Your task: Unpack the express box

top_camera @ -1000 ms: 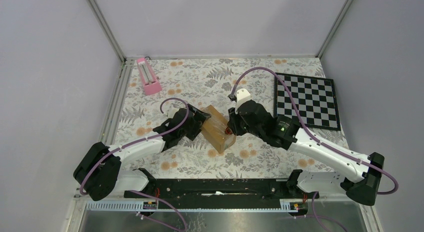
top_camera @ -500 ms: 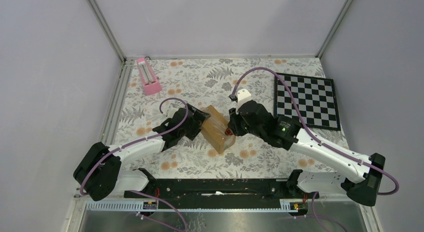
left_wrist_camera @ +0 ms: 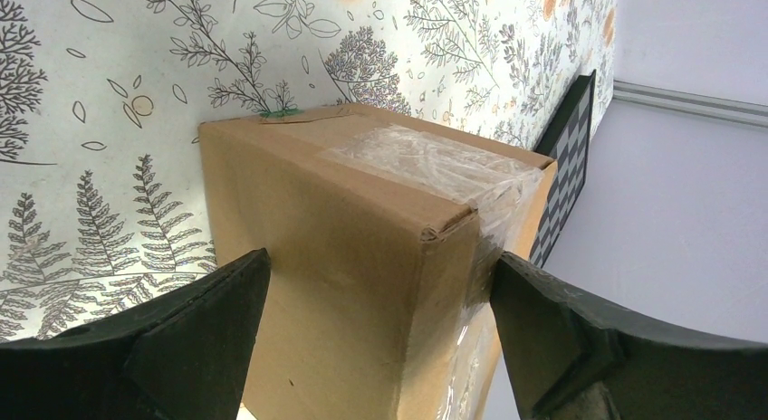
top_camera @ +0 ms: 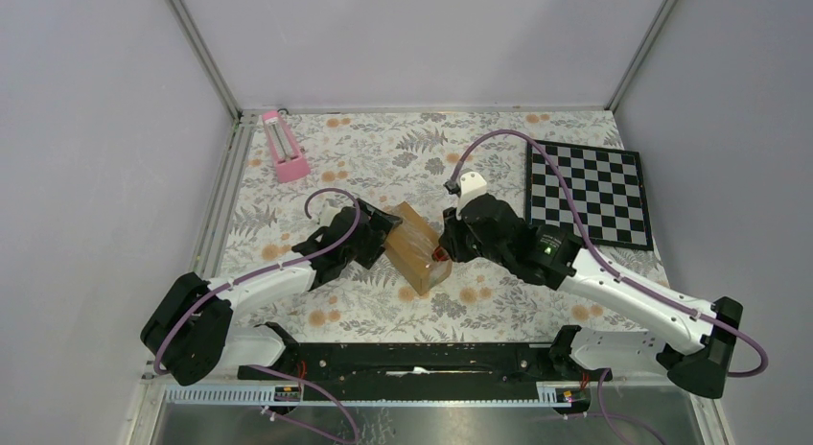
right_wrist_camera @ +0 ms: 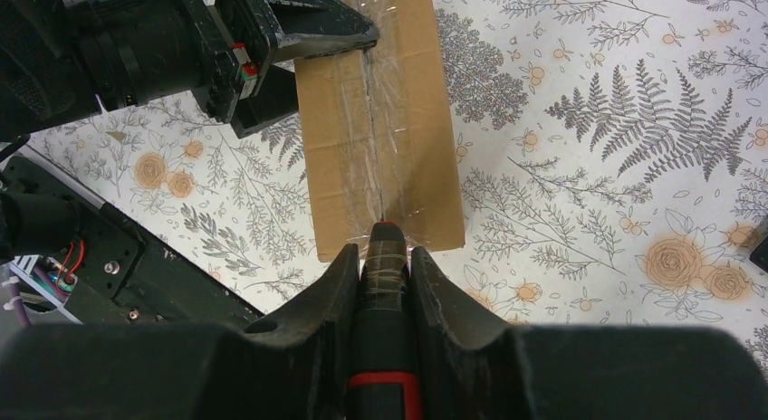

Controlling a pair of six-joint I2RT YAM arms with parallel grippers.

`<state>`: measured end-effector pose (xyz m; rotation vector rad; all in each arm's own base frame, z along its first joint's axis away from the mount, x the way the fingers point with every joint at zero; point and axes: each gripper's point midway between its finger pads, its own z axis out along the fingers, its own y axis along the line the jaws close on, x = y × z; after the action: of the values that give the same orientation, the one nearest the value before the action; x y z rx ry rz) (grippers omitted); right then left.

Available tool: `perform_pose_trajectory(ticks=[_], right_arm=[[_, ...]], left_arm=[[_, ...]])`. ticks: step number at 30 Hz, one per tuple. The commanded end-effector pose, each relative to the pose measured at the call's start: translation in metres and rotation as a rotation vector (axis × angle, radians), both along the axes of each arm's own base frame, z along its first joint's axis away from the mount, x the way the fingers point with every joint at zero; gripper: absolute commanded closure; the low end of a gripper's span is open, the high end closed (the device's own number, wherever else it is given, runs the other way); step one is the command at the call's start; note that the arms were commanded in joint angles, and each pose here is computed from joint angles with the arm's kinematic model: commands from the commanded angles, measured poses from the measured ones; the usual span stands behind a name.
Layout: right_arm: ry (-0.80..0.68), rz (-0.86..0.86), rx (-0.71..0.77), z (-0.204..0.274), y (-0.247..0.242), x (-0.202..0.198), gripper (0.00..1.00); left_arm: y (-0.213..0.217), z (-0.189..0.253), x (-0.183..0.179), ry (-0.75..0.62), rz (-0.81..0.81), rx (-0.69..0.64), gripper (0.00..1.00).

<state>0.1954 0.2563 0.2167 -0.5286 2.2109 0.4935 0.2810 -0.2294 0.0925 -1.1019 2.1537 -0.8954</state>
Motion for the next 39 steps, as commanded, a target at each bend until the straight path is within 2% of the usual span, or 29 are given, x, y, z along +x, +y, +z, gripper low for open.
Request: perform_pose_trajectory(ticks=[1, 39], right_arm=[[0.26, 0.069, -0.234, -0.051, -0.054, -0.062, 1.0], [0.334, 0.072, -0.285, -0.056, -0.078, -0.083, 1.0]], left_arm=[[0.079, -0.072, -0.019, 0.183, 0.195, 0.28, 0.09], [0.095, -0.08, -0.014, 0.201, 0.245, 0.28, 0.09]])
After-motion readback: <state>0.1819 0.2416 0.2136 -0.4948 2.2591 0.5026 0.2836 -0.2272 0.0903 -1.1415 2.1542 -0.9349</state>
